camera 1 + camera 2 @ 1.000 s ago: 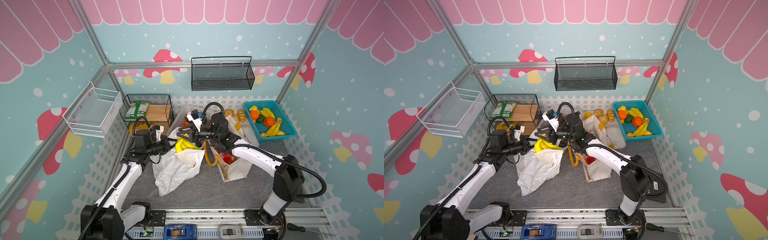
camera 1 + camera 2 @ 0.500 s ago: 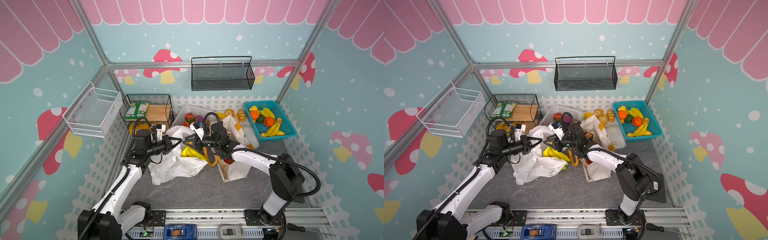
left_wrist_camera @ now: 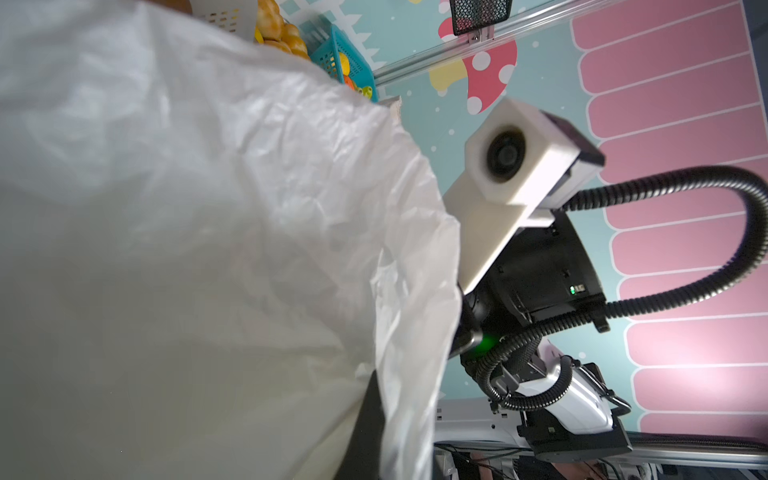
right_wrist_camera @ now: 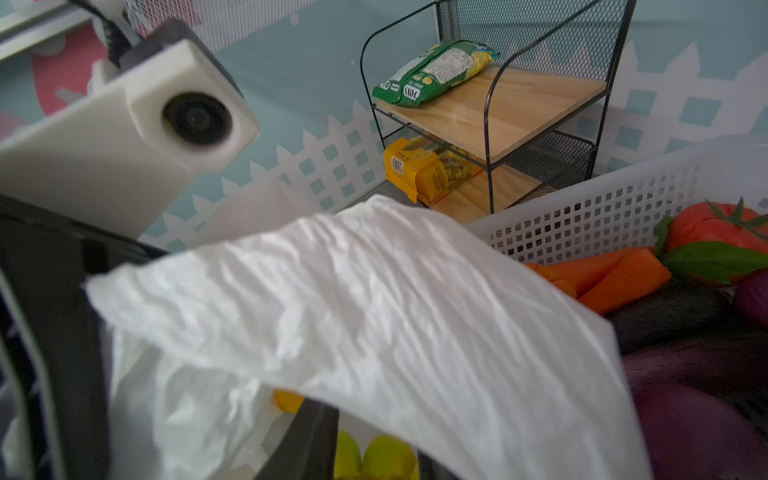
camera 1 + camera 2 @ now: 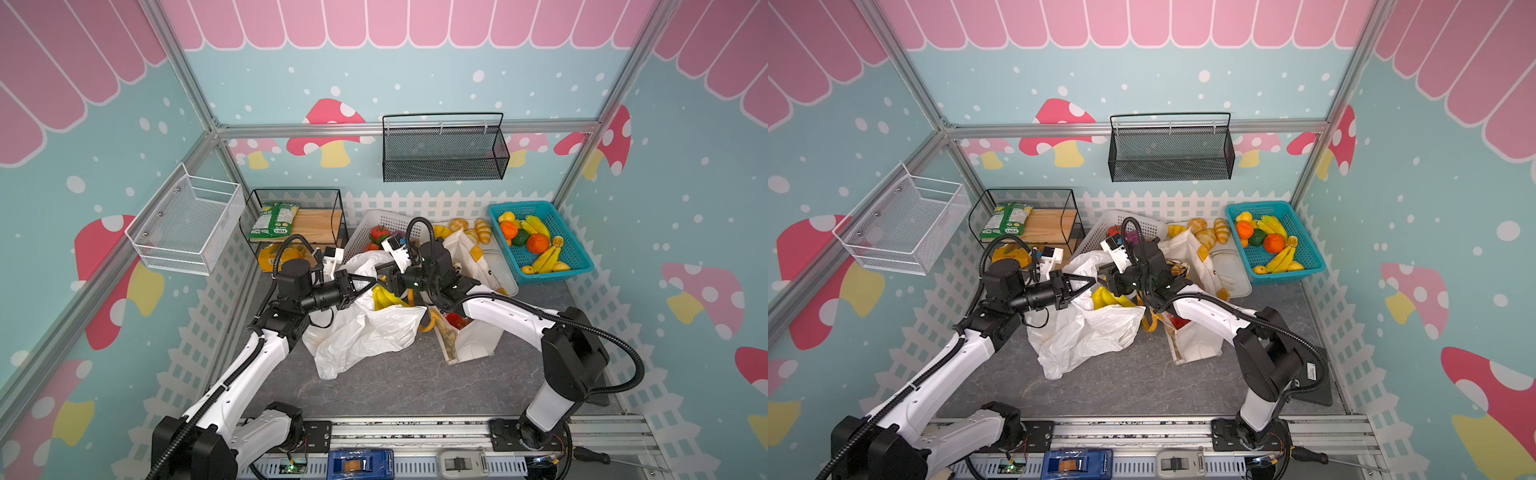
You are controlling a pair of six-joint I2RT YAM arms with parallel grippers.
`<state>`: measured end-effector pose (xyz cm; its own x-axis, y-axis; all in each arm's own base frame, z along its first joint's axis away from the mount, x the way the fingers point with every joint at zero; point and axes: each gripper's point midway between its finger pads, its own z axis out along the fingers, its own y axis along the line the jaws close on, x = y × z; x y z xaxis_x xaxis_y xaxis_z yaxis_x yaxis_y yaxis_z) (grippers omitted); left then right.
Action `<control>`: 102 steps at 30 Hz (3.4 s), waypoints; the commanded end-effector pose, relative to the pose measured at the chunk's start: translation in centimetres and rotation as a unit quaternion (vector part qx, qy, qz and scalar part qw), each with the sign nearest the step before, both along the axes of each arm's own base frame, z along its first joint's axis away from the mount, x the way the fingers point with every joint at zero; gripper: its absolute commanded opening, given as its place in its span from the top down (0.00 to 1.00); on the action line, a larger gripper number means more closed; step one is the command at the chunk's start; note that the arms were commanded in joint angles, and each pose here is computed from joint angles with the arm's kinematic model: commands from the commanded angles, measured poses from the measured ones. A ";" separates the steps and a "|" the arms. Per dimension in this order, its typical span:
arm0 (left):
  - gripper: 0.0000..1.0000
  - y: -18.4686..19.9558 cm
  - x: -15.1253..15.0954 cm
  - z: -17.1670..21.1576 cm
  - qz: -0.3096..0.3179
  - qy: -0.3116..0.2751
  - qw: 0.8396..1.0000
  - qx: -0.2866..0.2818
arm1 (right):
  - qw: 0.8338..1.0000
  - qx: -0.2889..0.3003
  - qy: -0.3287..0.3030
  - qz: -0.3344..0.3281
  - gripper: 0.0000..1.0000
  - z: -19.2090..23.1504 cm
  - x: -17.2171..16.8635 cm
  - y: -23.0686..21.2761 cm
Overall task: Place the mixed food into the grocery bags and tie them
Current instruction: 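Lower the bananas into the bag and open the right gripper, then withdraw the right gripper from the bag toward the teal basket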
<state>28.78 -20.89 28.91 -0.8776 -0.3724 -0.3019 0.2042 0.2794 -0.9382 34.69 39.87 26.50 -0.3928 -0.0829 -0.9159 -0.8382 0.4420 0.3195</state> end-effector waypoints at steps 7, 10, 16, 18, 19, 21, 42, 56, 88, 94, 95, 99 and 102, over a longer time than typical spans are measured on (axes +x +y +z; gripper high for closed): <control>1.00 -0.9 -0.4 0.9 -0.001 -0.019 0.999 -0.035 | 0.988 0.128 0.056 -0.072 1.00 5.4 2.1 0.0; 1.00 -0.9 -0.3 0.7 0.006 -0.017 0.999 -0.042 | 0.981 0.162 0.076 -0.080 1.00 6.3 2.3 -0.1; 1.00 -0.8 0.3 0.8 0.020 -0.014 0.998 -0.064 | 0.969 0.197 0.111 -0.095 1.00 6.4 2.2 -0.2; 1.00 -0.7 0.5 1.1 0.026 -0.016 0.997 -0.073 | 0.968 0.196 0.118 -0.101 1.00 5.6 2.0 -0.1; 1.00 -0.6 0.6 1.4 0.029 -0.017 0.996 -0.078 | 0.968 0.193 0.124 -0.104 1.00 5.1 1.9 -0.1; 1.00 -0.5 0.8 1.9 0.035 -0.021 0.995 -0.086 | 0.967 0.188 0.134 -0.110 1.00 4.0 1.6 -0.1; 1.00 1.2 2.5 3.0 0.071 -0.011 0.987 -0.141 | 0.976 0.122 0.174 -0.054 0.72 -2.8 -1.1 1.9; 1.00 3.2 3.1 1.3 0.076 0.006 0.988 -0.131 | 0.995 0.036 0.097 -0.008 0.41 -1.7 -2.4 1.5; 1.00 9.5 5.5 -4.3 0.082 0.025 0.978 0.188 | 0.945 -0.098 -0.200 -0.238 0.31 13.1 1.1 -18.2; 1.00 9.3 5.4 -4.5 0.076 0.027 0.979 0.186 | 0.892 -0.104 -0.136 -0.419 0.26 11.1 7.5 -31.9; 1.00 9.2 5.3 -4.4 0.074 0.024 0.980 0.185 | 0.882 -0.101 -0.115 -0.445 0.26 10.0 8.7 -34.4; 1.00 9.0 5.0 -3.8 0.074 0.010 0.981 0.178 | 0.858 -0.068 -0.028 -0.508 0.26 4.9 12.9 -41.4; 1.00 8.8 4.8 -3.5 0.075 0.003 0.983 0.169 | 0.850 -0.038 0.020 -0.526 0.23 1.6 16.0 -44.2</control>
